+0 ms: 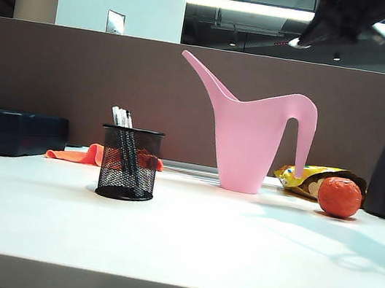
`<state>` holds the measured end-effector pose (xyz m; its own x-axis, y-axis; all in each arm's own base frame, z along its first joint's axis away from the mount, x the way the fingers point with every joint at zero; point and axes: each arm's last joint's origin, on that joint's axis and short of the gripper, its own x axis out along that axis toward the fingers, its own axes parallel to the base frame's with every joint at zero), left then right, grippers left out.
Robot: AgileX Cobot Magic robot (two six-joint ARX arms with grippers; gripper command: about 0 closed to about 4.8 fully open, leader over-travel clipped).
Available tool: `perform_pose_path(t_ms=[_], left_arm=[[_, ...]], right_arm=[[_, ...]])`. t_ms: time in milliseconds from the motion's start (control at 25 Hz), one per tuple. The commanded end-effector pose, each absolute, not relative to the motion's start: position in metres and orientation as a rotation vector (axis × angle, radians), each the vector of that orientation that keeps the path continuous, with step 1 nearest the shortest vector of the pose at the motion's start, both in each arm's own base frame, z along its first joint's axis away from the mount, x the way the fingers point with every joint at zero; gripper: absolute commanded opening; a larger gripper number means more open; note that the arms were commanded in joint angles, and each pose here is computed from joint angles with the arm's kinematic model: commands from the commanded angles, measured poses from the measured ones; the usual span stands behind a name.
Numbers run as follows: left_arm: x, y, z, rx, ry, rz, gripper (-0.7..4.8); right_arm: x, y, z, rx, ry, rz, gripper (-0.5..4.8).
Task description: Pick up a few water-based pens and put them in the pen basket.
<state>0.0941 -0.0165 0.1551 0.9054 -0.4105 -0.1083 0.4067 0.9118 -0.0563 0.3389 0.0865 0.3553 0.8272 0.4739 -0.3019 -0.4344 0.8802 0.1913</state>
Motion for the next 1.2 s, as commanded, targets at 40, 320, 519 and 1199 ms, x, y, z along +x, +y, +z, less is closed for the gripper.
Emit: perform_pose_path(t_ms=[40,320,519,1199], left_arm=[[0.095,-0.015,0.156,-0.025,0.108,-0.373,-0.04],[0.095,-0.014,0.156,-0.023,0.108,-0.35,-0.04],[0.095,-0.014,0.156,-0.022,0.108,-0.323,-0.04],[0.096,-0.012,0.156,-0.022,0.108,-0.264,-0.05]], right_arm=[[0.322,0.067,0.36,0.11,0.352,0.424,-0.05],[0.263,0.017,0.347,0.133,0.329,0.26,-0.05],[0.208,0.004,0.331,0.125,0.261,0.174,-0.05],[0.107,0.003,0.262,0.108,0.06,0.116,-0.05]])
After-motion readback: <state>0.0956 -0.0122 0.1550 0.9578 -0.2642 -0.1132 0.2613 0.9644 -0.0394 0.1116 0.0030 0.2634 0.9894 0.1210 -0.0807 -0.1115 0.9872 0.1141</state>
